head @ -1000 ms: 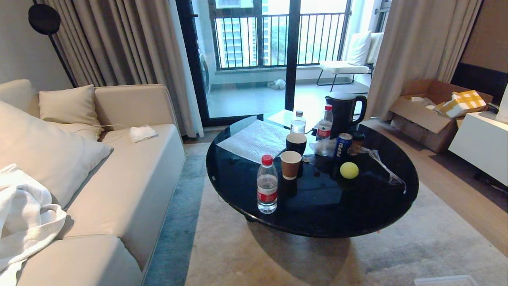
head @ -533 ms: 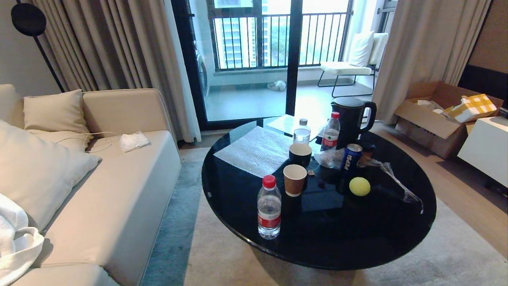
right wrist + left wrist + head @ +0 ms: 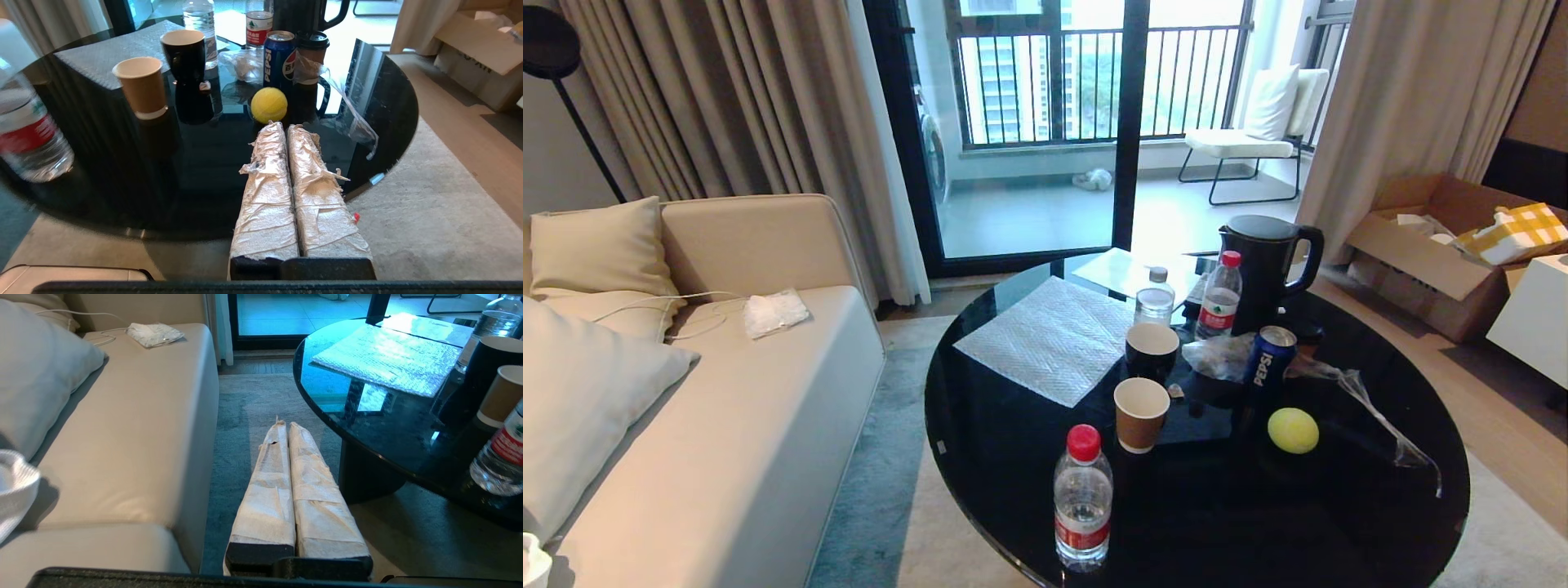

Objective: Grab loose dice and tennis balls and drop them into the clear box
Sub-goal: Pick up the ball on the table

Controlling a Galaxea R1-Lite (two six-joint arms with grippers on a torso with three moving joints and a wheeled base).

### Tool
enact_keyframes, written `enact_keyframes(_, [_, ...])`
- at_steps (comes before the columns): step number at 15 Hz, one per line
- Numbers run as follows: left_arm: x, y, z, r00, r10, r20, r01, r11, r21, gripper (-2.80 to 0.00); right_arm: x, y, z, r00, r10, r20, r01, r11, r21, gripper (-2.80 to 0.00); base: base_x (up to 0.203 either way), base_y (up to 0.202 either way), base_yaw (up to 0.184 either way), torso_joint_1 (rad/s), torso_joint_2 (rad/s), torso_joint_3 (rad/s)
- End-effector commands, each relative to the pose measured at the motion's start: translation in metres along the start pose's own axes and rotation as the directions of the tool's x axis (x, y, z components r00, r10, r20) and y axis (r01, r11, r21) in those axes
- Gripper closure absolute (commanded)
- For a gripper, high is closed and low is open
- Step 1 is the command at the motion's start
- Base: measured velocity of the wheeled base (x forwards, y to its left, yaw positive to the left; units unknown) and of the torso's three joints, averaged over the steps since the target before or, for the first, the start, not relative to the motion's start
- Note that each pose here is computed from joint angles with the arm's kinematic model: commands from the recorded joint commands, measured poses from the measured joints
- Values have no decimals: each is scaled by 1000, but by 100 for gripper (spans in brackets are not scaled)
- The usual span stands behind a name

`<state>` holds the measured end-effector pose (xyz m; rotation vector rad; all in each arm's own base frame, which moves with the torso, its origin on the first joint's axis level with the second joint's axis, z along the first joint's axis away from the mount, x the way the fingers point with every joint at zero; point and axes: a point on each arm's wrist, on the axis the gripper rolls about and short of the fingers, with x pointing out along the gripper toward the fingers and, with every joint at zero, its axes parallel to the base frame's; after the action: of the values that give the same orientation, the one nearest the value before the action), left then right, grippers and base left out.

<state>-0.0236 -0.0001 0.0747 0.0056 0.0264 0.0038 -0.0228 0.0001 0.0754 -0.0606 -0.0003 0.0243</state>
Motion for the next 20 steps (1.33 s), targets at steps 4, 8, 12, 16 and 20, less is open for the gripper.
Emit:
enact_keyframes(4, [0, 0, 0, 1000, 1, 0, -1, 1000, 0, 0, 0, 0, 0, 1000, 0, -2, 0, 1000, -1, 0, 28, 0, -1, 0, 1, 1])
enact_keyframes(8, [0, 0, 0, 1000, 1, 0, -1, 1000, -1, 0, 0, 0, 0, 1000, 0, -1, 0, 1000, -2, 0, 0, 0, 0, 0, 0, 0])
enact_keyframes(12, [0, 0, 0, 1000, -1, 0, 1, 1000, -1, 0, 0, 0, 0, 1000, 0, -1, 0, 1000, -1, 0, 2, 2, -71, 3, 5, 0])
enact_keyframes(16, [0, 0, 0, 1000, 1, 0, -1, 1000, -1, 0, 0, 0, 0, 1000, 0, -3, 0, 1000, -2, 0, 1, 5, -79, 0, 3, 3])
enact_keyframes(20, [0, 0, 0, 1000, -1, -2, 1, 1000, -1, 0, 0, 0, 0, 1000, 0, -1, 0, 1000, -2, 0, 0, 0, 0, 0, 0, 0])
